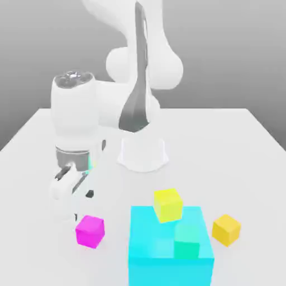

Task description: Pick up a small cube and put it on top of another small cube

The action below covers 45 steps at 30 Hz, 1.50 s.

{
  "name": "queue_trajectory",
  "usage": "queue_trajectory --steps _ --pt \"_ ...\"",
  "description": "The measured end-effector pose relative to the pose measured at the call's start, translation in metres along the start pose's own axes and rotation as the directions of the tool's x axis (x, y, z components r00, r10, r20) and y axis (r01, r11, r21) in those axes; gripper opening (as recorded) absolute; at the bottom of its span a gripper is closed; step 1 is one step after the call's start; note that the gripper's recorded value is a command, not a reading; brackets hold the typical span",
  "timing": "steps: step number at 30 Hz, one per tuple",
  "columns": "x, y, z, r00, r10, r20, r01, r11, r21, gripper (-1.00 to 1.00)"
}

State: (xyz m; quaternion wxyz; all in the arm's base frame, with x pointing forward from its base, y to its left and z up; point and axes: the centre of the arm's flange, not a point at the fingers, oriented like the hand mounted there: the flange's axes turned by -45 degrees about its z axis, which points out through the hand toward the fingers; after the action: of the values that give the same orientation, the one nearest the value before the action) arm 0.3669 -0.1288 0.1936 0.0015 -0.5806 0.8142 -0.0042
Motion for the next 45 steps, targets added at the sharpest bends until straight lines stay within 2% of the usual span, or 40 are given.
queue_trajectory --steps 8,9,16,26,32,37,41,42,45 --pt "-0.001 0.002 0.054 1.0 0.017 0.006 -0.017 1.0 -0.004 0.0" --pt "-0.001 0.003 0.061 1.0 0.015 0.005 -0.015 1.0 -0.006 -1.0" --pt "0.0 0.003 0.062 1.0 0.015 0.005 -0.015 1.0 -0.004 -1.0" --pt "-0.004 0.0 0.0 1.0 0.002 0.003 -0.002 1.0 -0.004 -1.0" --pt "-0.119 -0.04 -0.065 0.943 -0.333 -0.007 0.333 0.943 -0.002 -1.0" --pt "-0.236 -0.032 -0.123 0.8 -0.6 0.004 0.6 0.8 -0.003 -1.0" --pt "-0.239 -0.036 -0.09 0.794 -0.608 0.003 0.608 0.794 -0.003 -1.0" --pt "-0.237 -0.036 -0.079 0.796 -0.605 0.005 0.605 0.796 -0.003 1.0" --pt "-0.237 -0.036 -0.079 0.796 -0.605 0.005 0.605 0.796 -0.003 1.0"
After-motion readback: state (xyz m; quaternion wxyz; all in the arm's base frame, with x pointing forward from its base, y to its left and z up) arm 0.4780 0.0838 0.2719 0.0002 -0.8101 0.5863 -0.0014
